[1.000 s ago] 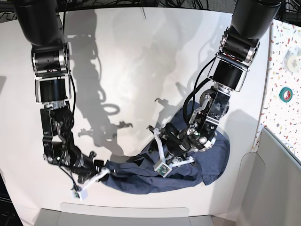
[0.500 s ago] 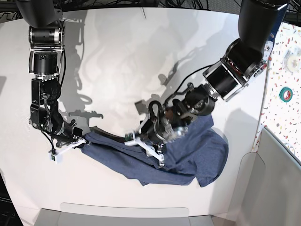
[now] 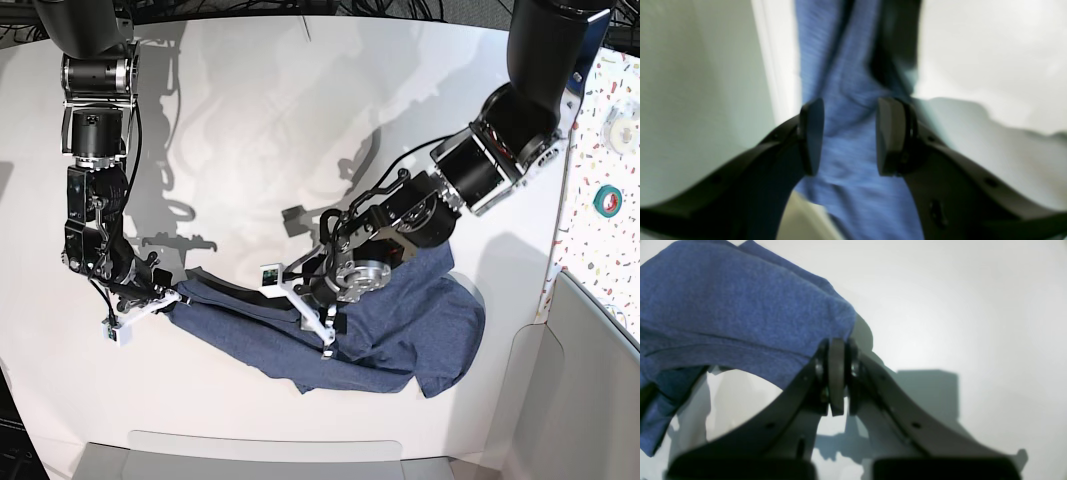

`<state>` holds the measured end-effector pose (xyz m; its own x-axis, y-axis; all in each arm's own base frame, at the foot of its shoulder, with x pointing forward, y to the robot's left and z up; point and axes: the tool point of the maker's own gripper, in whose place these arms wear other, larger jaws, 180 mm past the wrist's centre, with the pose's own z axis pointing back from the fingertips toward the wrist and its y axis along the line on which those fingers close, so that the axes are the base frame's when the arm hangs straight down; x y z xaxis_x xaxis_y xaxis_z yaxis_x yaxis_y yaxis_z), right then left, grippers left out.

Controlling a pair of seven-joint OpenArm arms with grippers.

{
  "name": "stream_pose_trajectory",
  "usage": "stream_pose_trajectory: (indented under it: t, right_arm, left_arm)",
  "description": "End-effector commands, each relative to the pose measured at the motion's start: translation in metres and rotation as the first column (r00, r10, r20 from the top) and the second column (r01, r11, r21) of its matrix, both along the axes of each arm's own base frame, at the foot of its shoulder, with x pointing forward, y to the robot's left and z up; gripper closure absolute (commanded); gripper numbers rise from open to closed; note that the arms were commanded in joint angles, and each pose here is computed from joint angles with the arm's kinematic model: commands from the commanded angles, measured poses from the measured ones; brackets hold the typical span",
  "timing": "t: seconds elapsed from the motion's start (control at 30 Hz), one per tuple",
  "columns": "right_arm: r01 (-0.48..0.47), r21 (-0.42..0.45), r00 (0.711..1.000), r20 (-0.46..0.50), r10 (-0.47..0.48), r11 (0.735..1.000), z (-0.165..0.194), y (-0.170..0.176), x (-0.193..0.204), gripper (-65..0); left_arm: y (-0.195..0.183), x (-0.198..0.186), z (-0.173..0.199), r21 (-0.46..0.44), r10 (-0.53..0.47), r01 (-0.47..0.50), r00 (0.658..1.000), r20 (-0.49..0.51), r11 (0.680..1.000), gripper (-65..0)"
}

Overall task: Layout the t-shirt on the table in an organized manner, then fold the t-shirt properly
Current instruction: 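Lower the t-shirt and spread it between both grippers on the table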

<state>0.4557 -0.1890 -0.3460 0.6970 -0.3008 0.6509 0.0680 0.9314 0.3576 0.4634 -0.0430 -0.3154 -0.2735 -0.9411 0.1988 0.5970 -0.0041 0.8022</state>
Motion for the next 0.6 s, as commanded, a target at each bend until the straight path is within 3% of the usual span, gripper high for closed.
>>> stream_pose_trajectory:
  t: [0.0, 0.4, 0.57]
  right_arm:
    - [0.003, -0.003, 0.998, 0.067, -0.002, 1.0, 0.023, -0.004, 0.013, 0.0]
    - [-0.005, -0.005, 0.998, 0.061, 0.005, 1.0, 0.021, -0.003, 0.012, 0.0]
    - [-0.005, -0.005, 0.999, 0.049, 0.006, 1.0, 0.014, -0.003, 0.007, 0.0]
  left_arm:
    - [-0.005, 0.014, 0.025, -0.001, -0.011, 0.011, 0.998, 0.067, 1.0, -25.7]
    - [0.0, 0.03, -0.005, 0.213, -0.102, 0.089, 0.993, 0.051, 0.973, -28.0]
    - [0.002, 0.042, 0.011, 0.233, -0.104, 0.082, 0.991, 0.085, 0.969, -28.1]
